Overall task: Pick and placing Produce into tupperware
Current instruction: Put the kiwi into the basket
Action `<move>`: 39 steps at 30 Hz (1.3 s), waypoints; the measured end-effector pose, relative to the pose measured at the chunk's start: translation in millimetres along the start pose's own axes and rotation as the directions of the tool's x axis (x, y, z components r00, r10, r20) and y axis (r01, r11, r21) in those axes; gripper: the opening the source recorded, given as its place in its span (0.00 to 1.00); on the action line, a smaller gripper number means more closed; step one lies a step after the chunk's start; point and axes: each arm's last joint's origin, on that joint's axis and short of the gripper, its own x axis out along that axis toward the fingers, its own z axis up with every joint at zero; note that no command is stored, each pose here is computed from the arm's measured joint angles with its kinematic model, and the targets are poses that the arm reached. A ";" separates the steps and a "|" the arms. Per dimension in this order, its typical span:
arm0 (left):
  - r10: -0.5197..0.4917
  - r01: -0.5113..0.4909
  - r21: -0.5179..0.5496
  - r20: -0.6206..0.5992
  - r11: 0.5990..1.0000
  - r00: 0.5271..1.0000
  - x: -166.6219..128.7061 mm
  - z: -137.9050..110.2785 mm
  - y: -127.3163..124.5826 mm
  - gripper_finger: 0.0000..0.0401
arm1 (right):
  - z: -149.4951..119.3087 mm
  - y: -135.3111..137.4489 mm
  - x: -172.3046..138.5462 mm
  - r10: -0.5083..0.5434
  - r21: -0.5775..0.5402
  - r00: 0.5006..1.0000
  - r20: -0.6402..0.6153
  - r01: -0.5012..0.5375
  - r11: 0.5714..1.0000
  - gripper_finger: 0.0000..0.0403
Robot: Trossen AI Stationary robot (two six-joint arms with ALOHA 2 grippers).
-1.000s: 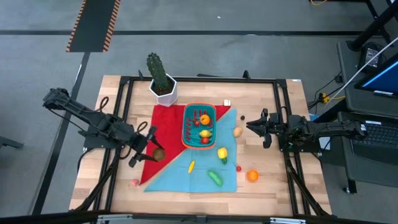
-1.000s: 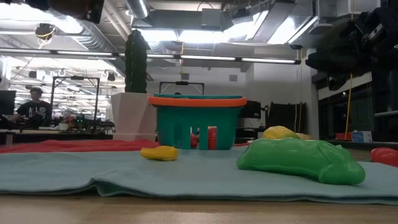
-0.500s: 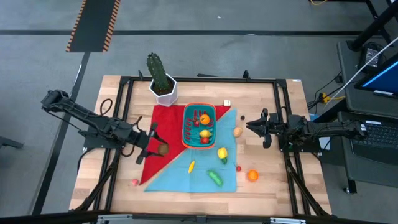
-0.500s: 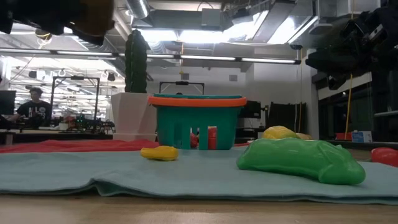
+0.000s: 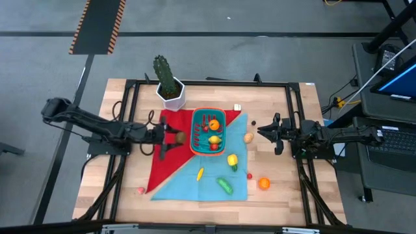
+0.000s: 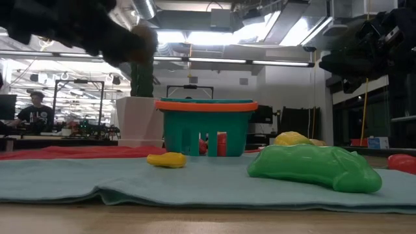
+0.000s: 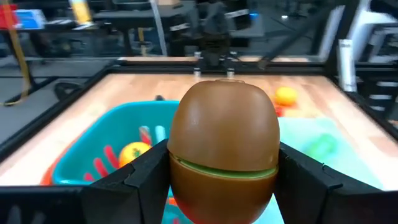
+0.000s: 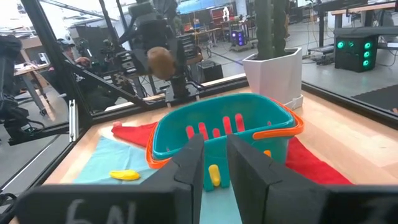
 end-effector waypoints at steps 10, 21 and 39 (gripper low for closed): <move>0.061 -0.060 -0.054 0.023 0.997 0.998 23.1 -6.0 19.5 0.56 | 0.1 -0.1 0.0 -0.003 -0.086 1.000 0.001 0.003 0.996 0.18; 0.046 -0.046 0.021 0.023 0.999 0.999 52.2 2.3 15.8 0.56 | 0.1 0.0 0.0 -0.002 -0.072 1.000 0.001 0.002 0.997 0.18; 0.020 -0.004 0.079 -0.198 0.997 0.980 99.1 33.3 16.2 0.56 | -1.7 -0.3 0.0 -0.001 -0.074 1.000 -0.017 0.000 0.997 0.18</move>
